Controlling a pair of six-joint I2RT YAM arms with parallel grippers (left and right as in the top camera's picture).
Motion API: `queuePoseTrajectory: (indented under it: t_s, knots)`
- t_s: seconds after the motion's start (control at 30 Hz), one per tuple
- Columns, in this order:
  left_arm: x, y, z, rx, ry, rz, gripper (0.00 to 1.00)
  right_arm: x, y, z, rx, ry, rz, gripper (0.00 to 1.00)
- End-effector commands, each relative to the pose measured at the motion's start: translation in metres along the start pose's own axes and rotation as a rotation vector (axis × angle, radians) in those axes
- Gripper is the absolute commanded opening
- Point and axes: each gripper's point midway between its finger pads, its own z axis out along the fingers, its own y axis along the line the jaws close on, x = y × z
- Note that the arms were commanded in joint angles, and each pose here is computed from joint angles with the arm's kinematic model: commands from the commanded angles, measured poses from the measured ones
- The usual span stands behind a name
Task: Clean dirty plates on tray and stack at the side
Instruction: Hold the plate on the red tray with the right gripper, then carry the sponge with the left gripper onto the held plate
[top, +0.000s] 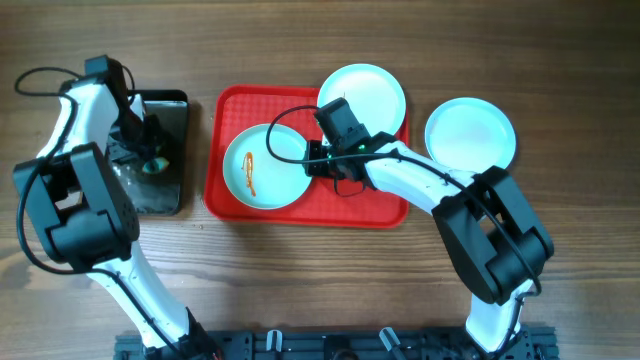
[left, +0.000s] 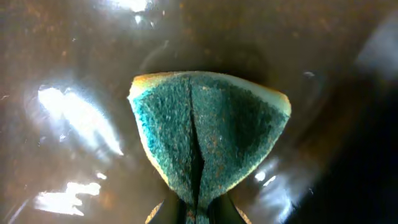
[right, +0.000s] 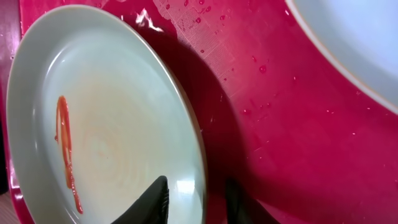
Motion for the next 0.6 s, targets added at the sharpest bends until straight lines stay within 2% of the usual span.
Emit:
queuePoseTrajectory:
  t_s: [0.0,0.1,0.23,0.33,0.57]
  knots:
    - [-0.015,-0.004,-0.036,0.026,-0.044,0.014,0.04,-0.011,0.006,0.0,-0.002,-0.03,-0.056,0.32]
    - [-0.012,-0.01,-0.06,0.061,-0.054,0.017,0.04,-0.017,0.011,-0.004,-0.004,-0.035,-0.1,0.31]
    - [-0.004,-0.054,-0.088,0.316,-0.085,0.139,0.04,-0.016,0.01,-0.004,0.002,-0.033,-0.1,0.27]
    - [0.007,-0.077,-0.097,0.419,-0.055,0.159,0.04,-0.018,0.01,-0.003,0.005,-0.041,-0.1,0.26]
    - [0.031,-0.124,-0.098,0.436,0.019,0.212,0.04,-0.006,0.01,0.006,-0.023,0.016,-0.065,0.24]
